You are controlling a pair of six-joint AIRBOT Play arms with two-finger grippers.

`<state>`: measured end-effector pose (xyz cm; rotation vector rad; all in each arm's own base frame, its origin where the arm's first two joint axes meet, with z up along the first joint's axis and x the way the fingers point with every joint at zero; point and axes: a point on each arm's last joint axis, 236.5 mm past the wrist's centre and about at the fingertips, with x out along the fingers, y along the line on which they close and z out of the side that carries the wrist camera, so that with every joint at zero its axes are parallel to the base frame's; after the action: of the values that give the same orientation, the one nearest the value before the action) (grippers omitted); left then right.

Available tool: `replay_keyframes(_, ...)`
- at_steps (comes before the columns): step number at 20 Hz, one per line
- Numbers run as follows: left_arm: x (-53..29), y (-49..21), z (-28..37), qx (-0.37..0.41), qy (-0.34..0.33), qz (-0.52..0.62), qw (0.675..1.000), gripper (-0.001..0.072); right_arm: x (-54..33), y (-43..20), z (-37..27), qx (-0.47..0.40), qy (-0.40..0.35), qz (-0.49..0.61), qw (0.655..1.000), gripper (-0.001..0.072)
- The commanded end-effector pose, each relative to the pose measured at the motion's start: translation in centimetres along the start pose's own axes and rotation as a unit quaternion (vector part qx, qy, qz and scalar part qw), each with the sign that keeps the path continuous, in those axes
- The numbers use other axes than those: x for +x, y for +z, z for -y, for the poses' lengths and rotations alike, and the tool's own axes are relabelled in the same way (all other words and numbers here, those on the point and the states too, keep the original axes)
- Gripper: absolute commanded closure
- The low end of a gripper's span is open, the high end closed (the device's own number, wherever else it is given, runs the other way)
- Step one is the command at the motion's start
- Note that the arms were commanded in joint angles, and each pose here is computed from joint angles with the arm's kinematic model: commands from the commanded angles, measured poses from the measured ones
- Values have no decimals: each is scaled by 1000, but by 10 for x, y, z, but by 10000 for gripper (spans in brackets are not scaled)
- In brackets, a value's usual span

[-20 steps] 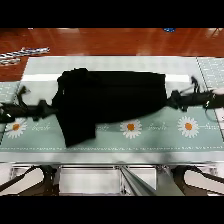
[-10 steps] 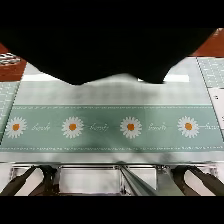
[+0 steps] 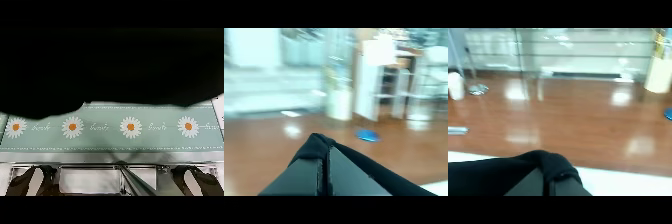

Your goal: Fold the shirts.

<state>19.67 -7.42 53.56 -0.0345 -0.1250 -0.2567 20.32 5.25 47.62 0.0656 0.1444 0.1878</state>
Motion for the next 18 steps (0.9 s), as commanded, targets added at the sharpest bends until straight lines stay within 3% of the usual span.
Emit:
replay_keyframes(1,-60,8,0,50,81,14,995,683,-32,-26,10,10,-54,-39,998,695)
replay_keyframes(7,-32,-89,-59,-19,127,-134,983,683,16,-97,34,70,-53,-153,984,695)
replay_keyframes(11,42,-226,-84,-124,87,-280,948,683,88,-177,68,115,-50,-241,962,695)
replay_keyframes(15,129,-340,-111,-242,61,-326,912,683,178,-254,95,172,-21,-306,936,694)
replay_keyframes(18,198,-409,-122,-253,51,-339,905,683,252,-298,117,194,-12,-322,926,695)
